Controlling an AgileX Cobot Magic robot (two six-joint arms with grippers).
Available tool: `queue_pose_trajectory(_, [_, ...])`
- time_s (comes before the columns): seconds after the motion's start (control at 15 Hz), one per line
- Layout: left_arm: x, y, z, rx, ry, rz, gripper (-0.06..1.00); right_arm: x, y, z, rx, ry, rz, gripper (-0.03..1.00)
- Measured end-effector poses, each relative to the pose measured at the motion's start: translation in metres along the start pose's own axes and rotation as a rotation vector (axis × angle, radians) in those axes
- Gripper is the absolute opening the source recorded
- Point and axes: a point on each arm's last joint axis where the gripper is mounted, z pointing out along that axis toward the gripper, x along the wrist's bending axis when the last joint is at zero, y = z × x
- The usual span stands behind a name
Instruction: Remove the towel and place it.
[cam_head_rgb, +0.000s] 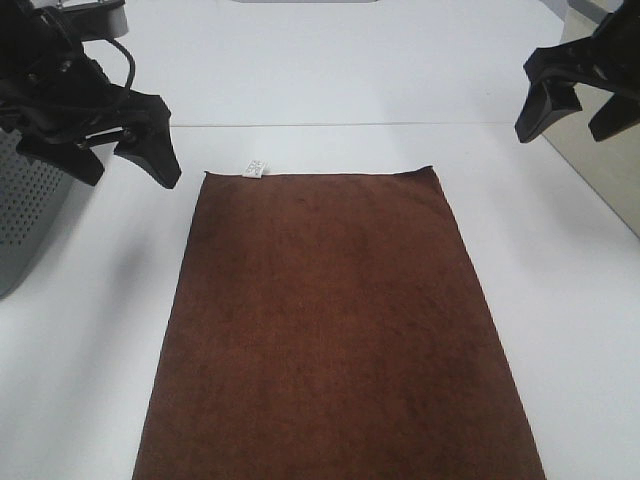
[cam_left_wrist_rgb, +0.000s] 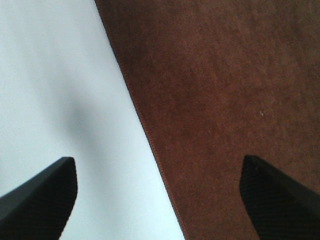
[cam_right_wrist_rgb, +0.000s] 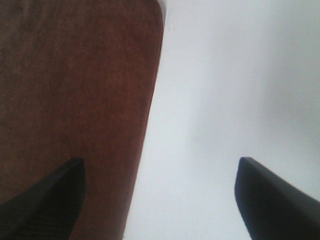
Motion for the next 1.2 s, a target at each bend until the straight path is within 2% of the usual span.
queue_pose_trajectory(0.33, [0.027, 0.028, 0.043, 0.017, 0.001, -0.069, 0.81, -0.007, 0.059, 0.059, 0.106, 0.129, -0.012, 0.79])
queue_pose_trajectory(0.53, [0.031, 0.05, 0.058, -0.017, 0.002, -0.066, 0.81, -0.01, 0.078, 0.09, 0.112, 0.188, 0.009, 0.79])
queue_pose_trajectory(0.93, [0.06, 0.088, 0.121, -0.034, 0.011, -0.082, 0.82, -0.025, 0.088, 0.161, 0.148, 0.183, 0.032, 0.79])
queue_pose_trajectory(1.2, [0.068, 0.097, 0.152, -0.031, 0.008, -0.082, 0.82, -0.03, 0.084, 0.19, 0.156, 0.195, 0.049, 0.79])
